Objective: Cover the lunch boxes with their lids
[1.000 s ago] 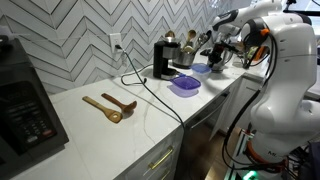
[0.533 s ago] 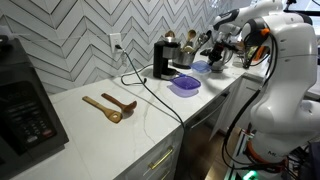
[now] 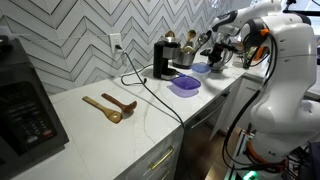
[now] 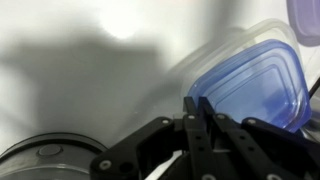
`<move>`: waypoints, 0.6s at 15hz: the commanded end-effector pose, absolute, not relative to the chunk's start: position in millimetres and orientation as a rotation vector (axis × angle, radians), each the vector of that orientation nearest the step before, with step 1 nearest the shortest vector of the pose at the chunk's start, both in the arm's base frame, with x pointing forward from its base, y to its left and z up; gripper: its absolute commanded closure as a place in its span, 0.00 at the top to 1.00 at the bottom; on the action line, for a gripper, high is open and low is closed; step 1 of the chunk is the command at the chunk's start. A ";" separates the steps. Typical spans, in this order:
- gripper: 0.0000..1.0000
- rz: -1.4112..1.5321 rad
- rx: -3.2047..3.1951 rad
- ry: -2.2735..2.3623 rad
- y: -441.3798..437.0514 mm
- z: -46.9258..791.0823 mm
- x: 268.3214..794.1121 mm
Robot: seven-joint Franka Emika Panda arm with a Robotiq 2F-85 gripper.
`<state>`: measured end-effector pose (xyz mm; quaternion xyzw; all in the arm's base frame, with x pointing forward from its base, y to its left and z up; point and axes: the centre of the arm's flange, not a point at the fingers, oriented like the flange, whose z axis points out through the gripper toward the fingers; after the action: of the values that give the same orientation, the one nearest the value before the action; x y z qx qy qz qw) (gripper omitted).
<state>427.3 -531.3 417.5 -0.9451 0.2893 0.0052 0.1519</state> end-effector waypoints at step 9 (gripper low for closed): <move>0.02 0.177 -2.708 0.778 -503.8 405.1 426.5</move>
<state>433.8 -517.0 411.8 -0.9488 0.2729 0.0360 0.1551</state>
